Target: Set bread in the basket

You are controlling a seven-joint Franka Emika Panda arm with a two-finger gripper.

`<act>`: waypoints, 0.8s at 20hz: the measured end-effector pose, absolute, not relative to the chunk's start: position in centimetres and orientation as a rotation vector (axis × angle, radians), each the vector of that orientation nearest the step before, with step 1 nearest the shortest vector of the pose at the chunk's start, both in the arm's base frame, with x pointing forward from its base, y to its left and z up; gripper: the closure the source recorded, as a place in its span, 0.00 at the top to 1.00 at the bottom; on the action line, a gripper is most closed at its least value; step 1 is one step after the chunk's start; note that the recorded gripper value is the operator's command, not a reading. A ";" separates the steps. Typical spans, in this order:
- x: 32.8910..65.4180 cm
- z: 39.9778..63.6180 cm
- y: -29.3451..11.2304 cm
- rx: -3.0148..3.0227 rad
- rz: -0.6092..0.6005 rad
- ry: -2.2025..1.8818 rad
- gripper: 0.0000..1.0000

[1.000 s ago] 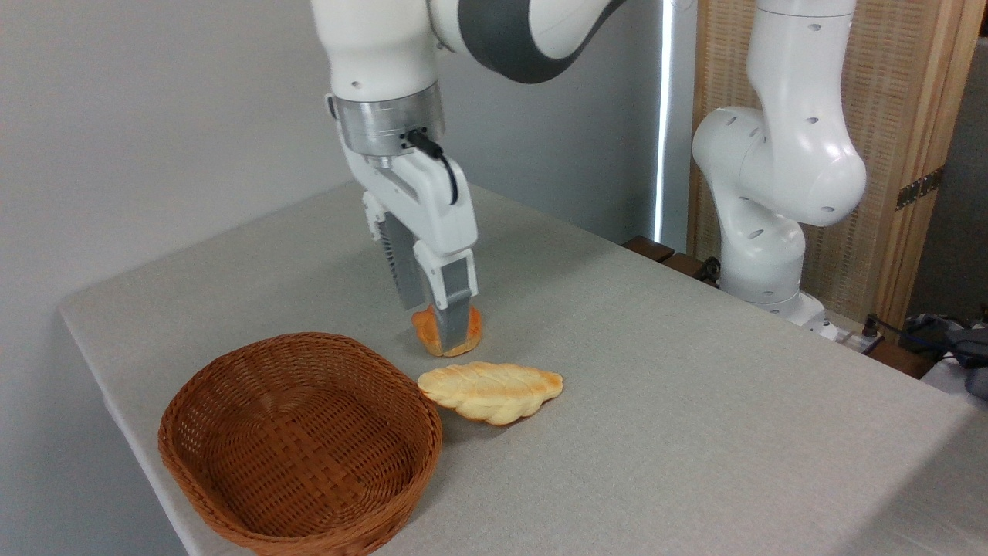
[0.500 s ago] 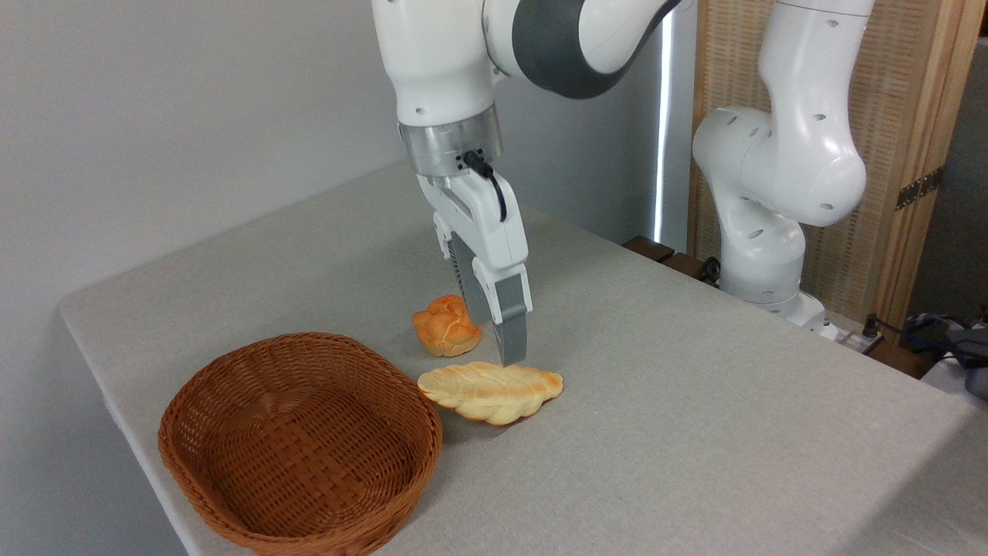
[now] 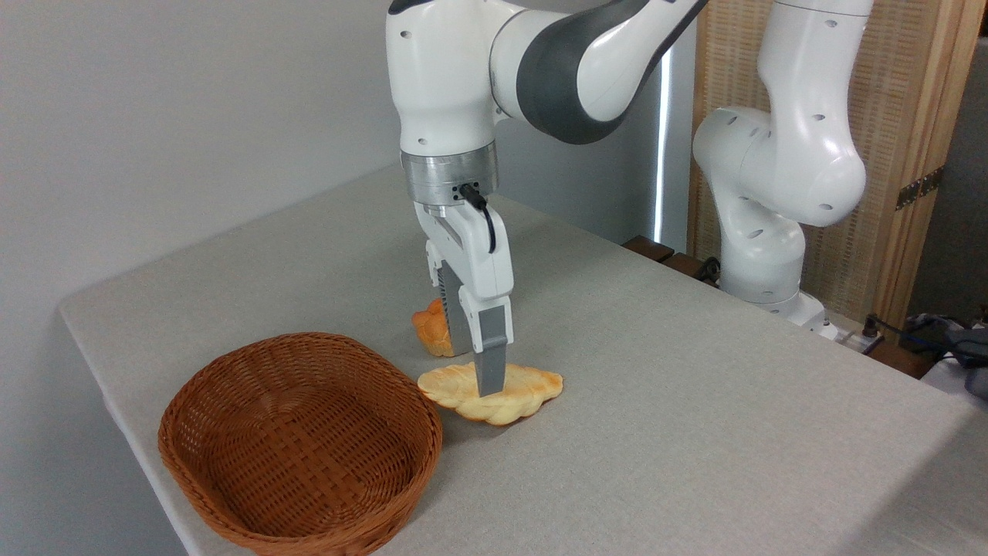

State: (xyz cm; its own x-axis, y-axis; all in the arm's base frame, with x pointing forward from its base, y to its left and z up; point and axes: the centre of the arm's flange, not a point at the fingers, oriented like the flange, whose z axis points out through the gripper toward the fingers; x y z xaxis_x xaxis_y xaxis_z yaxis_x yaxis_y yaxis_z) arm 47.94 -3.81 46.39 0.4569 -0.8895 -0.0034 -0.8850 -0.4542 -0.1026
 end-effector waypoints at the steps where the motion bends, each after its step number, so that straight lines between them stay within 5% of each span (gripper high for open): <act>1: 48.1 46.2 -4.1 -2.596 -0.092 1.595 1.00; 11: 48.9 44.9 -4.9 -2.573 -0.124 1.609 1.00; 16: 48.9 44.8 -5.0 -2.569 -0.119 1.612 0.52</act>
